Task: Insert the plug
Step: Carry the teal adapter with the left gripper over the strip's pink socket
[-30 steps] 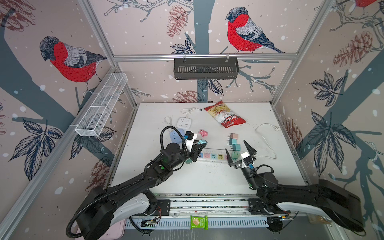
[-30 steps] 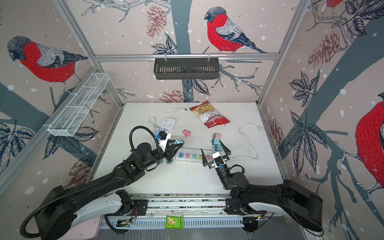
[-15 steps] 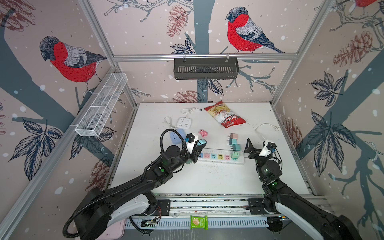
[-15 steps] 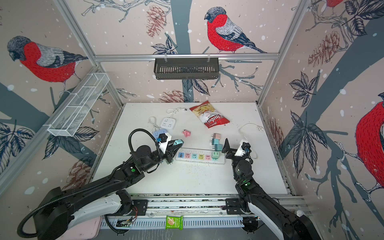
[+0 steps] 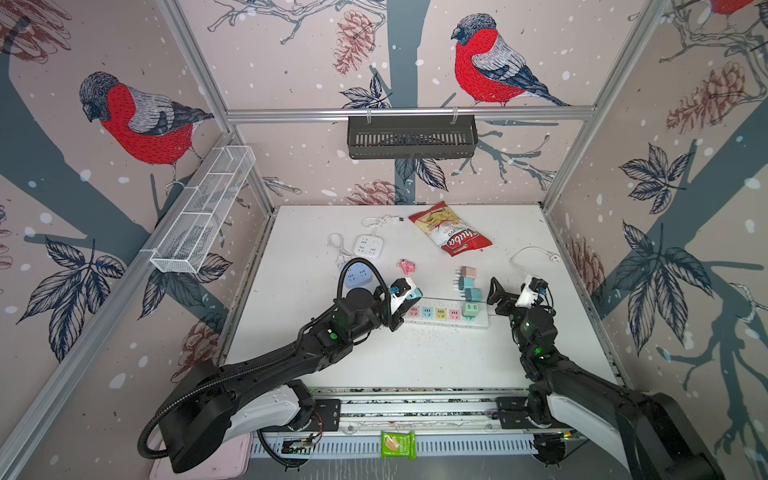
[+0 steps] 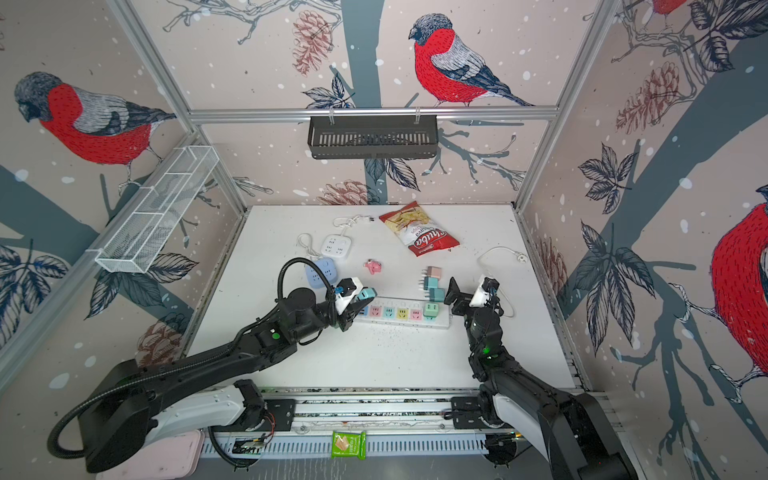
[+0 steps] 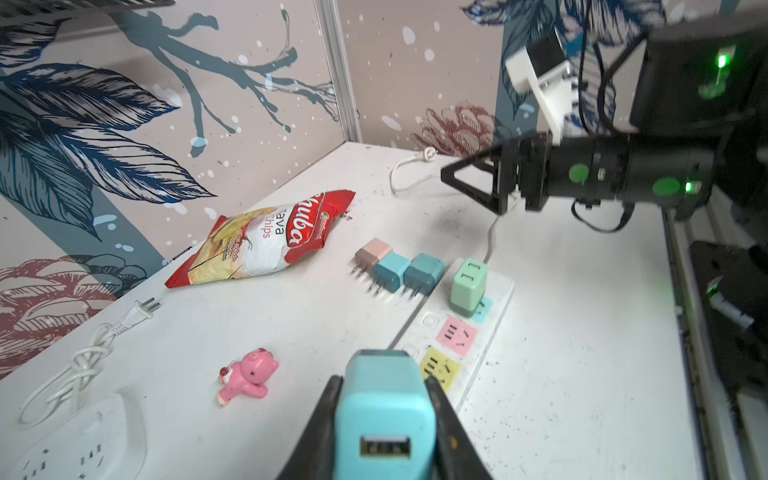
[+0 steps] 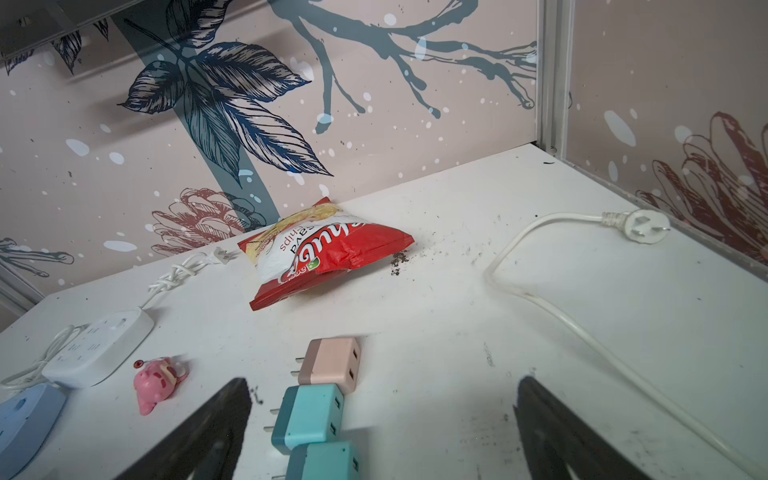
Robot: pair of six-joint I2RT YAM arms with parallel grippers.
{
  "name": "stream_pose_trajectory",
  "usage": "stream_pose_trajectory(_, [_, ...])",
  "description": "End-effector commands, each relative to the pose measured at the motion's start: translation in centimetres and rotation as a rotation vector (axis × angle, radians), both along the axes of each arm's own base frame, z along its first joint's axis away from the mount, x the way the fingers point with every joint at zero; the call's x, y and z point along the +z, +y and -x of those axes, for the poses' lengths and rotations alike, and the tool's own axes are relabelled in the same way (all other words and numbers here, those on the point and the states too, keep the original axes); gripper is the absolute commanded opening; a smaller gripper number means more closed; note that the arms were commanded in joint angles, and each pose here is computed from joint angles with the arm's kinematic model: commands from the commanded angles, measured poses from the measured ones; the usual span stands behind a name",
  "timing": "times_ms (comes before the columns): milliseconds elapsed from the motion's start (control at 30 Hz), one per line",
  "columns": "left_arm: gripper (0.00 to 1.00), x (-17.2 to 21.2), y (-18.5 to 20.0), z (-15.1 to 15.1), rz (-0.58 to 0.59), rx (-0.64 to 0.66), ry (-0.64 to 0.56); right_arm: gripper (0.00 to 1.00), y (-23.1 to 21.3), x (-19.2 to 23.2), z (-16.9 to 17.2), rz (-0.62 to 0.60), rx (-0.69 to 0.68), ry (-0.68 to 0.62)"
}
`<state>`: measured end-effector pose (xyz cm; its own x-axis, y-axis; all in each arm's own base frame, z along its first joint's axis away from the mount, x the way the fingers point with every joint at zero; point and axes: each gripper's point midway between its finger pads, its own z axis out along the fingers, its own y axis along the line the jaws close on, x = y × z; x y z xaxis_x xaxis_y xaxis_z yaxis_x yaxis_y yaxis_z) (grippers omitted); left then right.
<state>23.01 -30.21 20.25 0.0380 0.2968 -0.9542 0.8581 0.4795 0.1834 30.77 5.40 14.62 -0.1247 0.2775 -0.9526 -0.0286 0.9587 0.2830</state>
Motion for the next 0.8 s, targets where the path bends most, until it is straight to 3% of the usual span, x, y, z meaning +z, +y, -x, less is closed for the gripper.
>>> stream_pose_trajectory(0, [0.00, -0.2, -1.4, 0.6, -0.099, -0.122, -0.081, 1.00, 1.5, 0.9, -0.6, -0.002, 0.076, -0.014])
stream_pose_trajectory(233, [0.00, 0.7, -4.4, 0.0, -0.189, -0.247, -0.068, 1.00, 1.1, 1.6, 1.1, -0.026, 0.082, -0.082])
stream_pose_trajectory(500, [0.00, -0.2, -7.4, -1.7, -0.355, -0.348, -0.004, 1.00, 2.0, 1.3, 0.9, -0.010, 0.124, -0.058])
stream_pose_trajectory(767, [0.00, -0.1, -8.7, -4.3, -0.418, -0.329, 0.002, 1.00, 1.3, 1.6, 1.0, -0.018, 0.088, -0.076])
